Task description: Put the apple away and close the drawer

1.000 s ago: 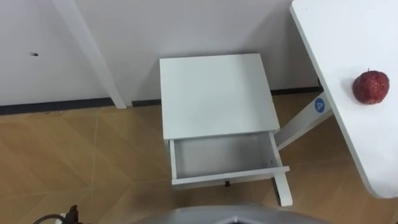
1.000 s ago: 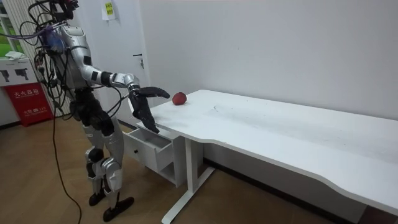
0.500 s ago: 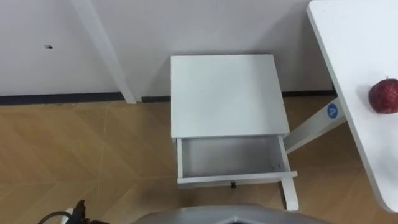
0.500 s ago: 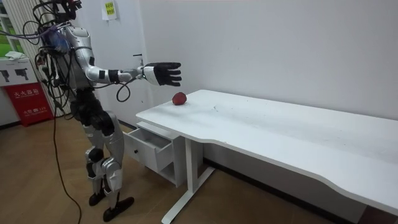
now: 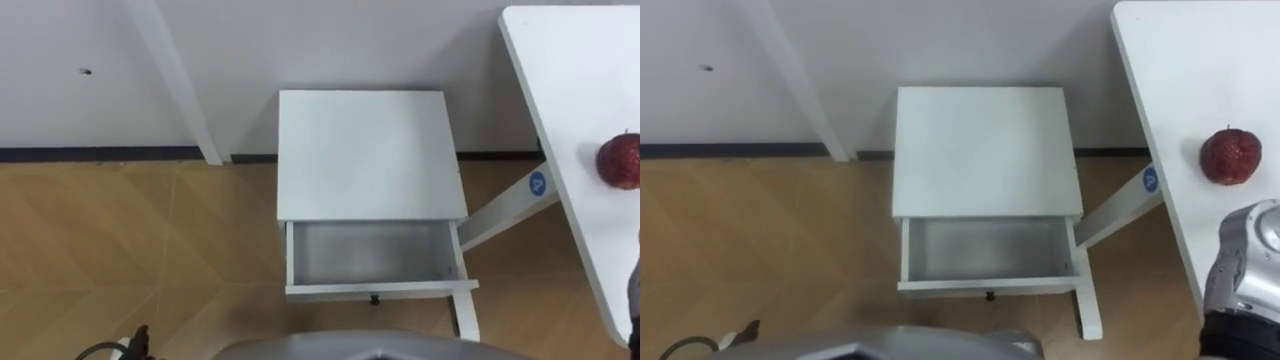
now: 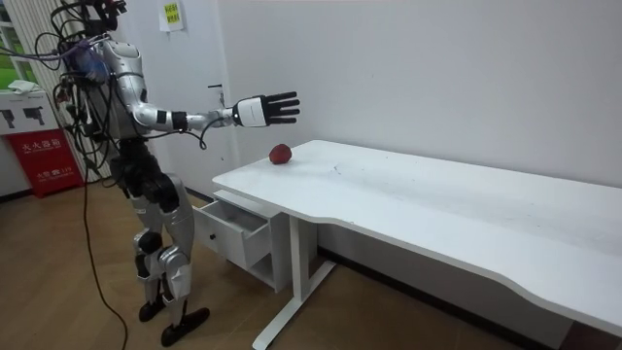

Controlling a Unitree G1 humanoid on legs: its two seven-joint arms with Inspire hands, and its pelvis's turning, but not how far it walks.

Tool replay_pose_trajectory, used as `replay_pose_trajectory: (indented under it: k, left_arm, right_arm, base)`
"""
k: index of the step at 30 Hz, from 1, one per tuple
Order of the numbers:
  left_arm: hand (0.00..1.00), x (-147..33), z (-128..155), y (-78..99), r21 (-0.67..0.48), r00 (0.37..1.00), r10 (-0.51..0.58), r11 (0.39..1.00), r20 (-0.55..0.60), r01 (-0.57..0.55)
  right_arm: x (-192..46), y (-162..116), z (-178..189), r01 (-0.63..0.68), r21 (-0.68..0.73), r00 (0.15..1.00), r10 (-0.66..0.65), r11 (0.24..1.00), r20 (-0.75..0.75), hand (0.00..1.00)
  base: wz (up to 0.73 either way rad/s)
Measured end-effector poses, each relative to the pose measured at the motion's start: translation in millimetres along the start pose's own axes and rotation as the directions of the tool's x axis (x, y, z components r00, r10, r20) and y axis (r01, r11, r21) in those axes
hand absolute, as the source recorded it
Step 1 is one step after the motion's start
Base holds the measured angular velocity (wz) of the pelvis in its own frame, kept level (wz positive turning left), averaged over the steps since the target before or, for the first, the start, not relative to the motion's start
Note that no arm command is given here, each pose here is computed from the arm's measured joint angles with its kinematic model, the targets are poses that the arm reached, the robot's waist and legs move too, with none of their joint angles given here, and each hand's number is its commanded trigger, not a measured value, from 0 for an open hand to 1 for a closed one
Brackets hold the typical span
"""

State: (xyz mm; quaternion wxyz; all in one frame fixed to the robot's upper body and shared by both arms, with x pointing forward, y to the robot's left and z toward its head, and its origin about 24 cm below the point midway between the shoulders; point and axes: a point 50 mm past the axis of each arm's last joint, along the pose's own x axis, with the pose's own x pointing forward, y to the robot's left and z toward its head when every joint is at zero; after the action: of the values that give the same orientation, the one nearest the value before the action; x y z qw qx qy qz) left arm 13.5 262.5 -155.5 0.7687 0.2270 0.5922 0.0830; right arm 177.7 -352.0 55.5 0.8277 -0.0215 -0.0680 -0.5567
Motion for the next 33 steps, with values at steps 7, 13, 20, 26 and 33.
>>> replay_pose_trajectory:
  k: [7, 13, 20, 26, 33]
  left_arm:
    - [0.0, -0.2, 0, -0.3, 0.0, 1.0, -0.001, 1.0, 0.003, 0.001]
    - [0.0, -1.4, -5, -2.9, -0.003, 1.0, -0.01, 1.0, -0.018, 0.01]
    - [0.0, -2.9, -13, -4.2, -0.012, 0.999, -0.015, 1.0, -0.047, 0.014]
    - [0.0, -3.7, -17, -2.7, -0.016, 0.998, -0.009, 1.0, -0.057, 0.009]
    - [0.0, -3.3, -16, 0.6, -0.012, 0.999, -0.001, 1.0, -0.052, 0.001]
  right_arm:
    - [-5, 4, -4, -0.062, -0.013, 0.998, 0.062, 0.998, -0.015, 0.0]
    - [-17, -4, -34, -0.113, -0.149, 0.989, 0.098, 0.982, -0.107, 0.0]
    - [-22, -9, -46, -0.108, -0.175, 0.985, 0.082, 0.979, -0.151, 0.0]
    - [-22, -12, -50, -0.137, -0.19, 0.979, 0.104, 0.972, -0.176, 0.0]
    - [-23, -16, -52, -0.135, -0.204, 0.978, 0.097, 0.97, -0.183, 0.0]
  base:
    - [0.0]
    - [0.0]
    - [0.0]
    - [0.0]
    - [0.0]
